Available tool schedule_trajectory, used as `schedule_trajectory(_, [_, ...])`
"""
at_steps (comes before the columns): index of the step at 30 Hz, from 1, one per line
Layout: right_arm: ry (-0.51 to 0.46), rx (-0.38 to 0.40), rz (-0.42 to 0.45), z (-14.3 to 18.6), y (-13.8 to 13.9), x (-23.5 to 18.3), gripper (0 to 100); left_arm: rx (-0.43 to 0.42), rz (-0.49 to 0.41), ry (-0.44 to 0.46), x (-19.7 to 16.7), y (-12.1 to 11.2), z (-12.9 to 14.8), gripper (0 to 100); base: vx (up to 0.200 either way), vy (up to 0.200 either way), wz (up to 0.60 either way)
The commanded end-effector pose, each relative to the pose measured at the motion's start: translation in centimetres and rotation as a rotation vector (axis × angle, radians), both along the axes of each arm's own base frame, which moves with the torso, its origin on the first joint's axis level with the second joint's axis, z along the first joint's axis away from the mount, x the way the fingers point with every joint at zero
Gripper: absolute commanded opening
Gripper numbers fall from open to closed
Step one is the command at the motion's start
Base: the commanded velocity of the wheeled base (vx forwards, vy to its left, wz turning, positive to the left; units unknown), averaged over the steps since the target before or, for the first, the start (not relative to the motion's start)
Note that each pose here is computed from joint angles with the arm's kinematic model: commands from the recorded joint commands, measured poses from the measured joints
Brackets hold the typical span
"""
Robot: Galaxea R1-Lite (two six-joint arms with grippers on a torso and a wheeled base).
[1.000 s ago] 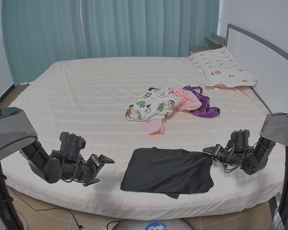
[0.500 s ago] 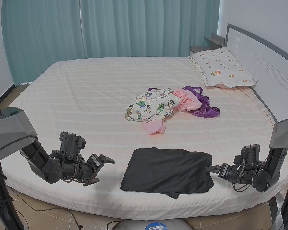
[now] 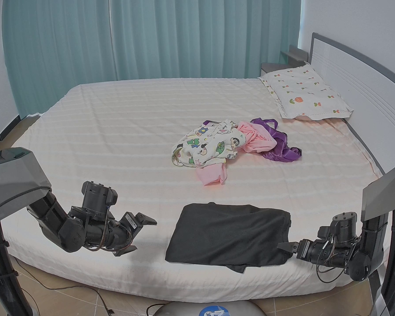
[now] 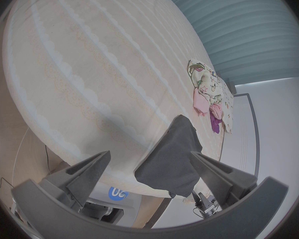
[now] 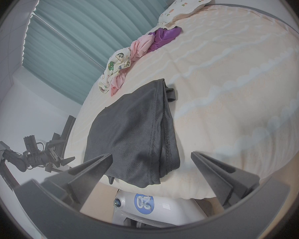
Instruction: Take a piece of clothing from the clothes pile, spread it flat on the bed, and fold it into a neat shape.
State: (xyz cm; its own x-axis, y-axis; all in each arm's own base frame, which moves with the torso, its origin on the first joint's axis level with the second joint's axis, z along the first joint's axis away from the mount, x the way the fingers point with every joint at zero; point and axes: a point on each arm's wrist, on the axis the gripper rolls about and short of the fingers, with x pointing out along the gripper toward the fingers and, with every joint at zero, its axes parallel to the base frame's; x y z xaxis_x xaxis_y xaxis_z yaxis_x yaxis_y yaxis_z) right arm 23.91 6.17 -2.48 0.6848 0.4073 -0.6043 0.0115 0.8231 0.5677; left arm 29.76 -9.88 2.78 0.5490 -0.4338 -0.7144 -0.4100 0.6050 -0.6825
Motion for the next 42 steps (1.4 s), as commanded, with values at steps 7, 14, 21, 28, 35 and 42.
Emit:
schedule_trajectory(7, [0.009, 0.000, 0.022, -0.3, 0.6, -0.1, 100, -0.001, -0.001, -0.001, 0.0, 0.0, 0.0, 100, 0.000, 0.000, 0.00])
schedule_trajectory(14, [0.035, -0.008, 0.035, -1.6, 1.1, 0.4, 0, -0.001, 0.001, -0.003, 0.1, 0.0, 0.0, 100, 0.000, 0.000, 0.00])
schedule_trajectory(21, [0.068, -0.025, 0.037, -1.3, 0.6, -1.0, 0, -0.004, 0.004, -0.002, 0.1, 0.0, 0.1, 100, 0.000, 0.000, 0.00])
schedule_trajectory(28, [0.083, -0.034, 0.029, -1.1, 0.1, -1.7, 0, -0.004, 0.004, -0.002, 0.1, 0.0, 0.1, 100, 0.000, 0.000, 0.00])
schedule_trajectory(35, [0.098, -0.048, 0.028, -1.2, -0.2, -2.2, 0, -0.005, 0.004, -0.004, 0.1, 0.0, 0.1, 100, 0.000, 0.000, 0.00])
schedule_trajectory(42, [0.104, -0.052, 0.032, -1.2, -0.3, -2.3, 100, -0.005, 0.004, -0.004, 0.1, 0.0, 0.1, 100, 0.000, 0.000, 0.00])
